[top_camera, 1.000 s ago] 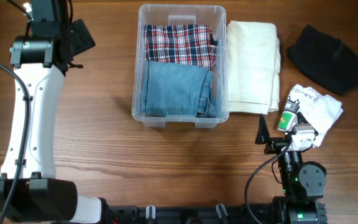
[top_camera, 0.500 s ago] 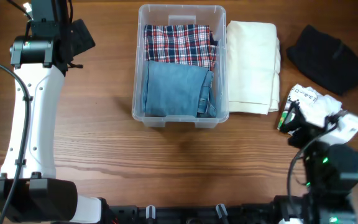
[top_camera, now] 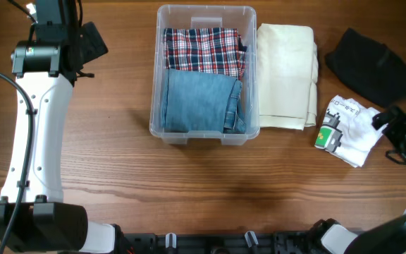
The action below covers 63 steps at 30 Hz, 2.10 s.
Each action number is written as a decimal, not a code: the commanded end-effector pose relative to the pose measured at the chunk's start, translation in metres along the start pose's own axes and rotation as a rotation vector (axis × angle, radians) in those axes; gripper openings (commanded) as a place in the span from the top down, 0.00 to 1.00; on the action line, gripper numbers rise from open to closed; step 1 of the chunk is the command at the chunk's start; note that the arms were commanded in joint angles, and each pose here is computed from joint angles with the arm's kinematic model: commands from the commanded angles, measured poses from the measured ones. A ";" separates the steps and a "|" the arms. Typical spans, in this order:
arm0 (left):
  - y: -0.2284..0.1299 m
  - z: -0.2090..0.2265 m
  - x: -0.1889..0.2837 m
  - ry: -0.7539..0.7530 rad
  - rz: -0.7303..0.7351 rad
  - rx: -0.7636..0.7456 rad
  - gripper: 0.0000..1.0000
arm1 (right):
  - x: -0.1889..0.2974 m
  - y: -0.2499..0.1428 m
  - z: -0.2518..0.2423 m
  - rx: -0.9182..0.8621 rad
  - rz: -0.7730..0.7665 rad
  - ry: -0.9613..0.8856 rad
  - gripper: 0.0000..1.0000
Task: Pack container
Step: 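Reach the right gripper to the white printed T-shirt and grasp it, then lift the white T-shirt with the right gripper over the container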
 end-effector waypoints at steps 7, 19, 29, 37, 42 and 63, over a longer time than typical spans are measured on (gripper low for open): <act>0.001 0.002 0.000 0.013 -0.007 -0.002 0.00 | -0.038 0.013 -0.019 -0.014 0.036 -0.009 0.00; 0.001 0.002 0.000 0.013 -0.007 -0.002 0.00 | -0.099 -0.014 -0.030 -0.069 0.242 0.007 0.01; 0.001 0.002 0.000 0.013 -0.007 -0.002 0.00 | -0.124 -0.027 -0.001 0.072 0.298 -0.068 0.35; 0.001 0.002 0.000 0.013 -0.007 -0.002 0.00 | -0.120 -0.026 -0.003 0.011 0.287 -0.110 0.68; 0.001 0.002 0.000 0.013 -0.007 -0.002 0.00 | -0.097 -0.009 0.006 -0.007 0.201 -0.098 0.78; 0.001 0.002 0.000 0.013 -0.007 -0.002 0.00 | 0.154 -0.003 0.242 0.489 -0.324 0.637 0.96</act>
Point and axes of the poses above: each gripper's point midway between its finger pads, its own x axis back along the fingers, its own z axis along the line the jaws close on, y = z × x, the point moved 7 cm from there along x, back along the fingers, and after that the axes turned 2 degrees about x, right-handed, at the moved point
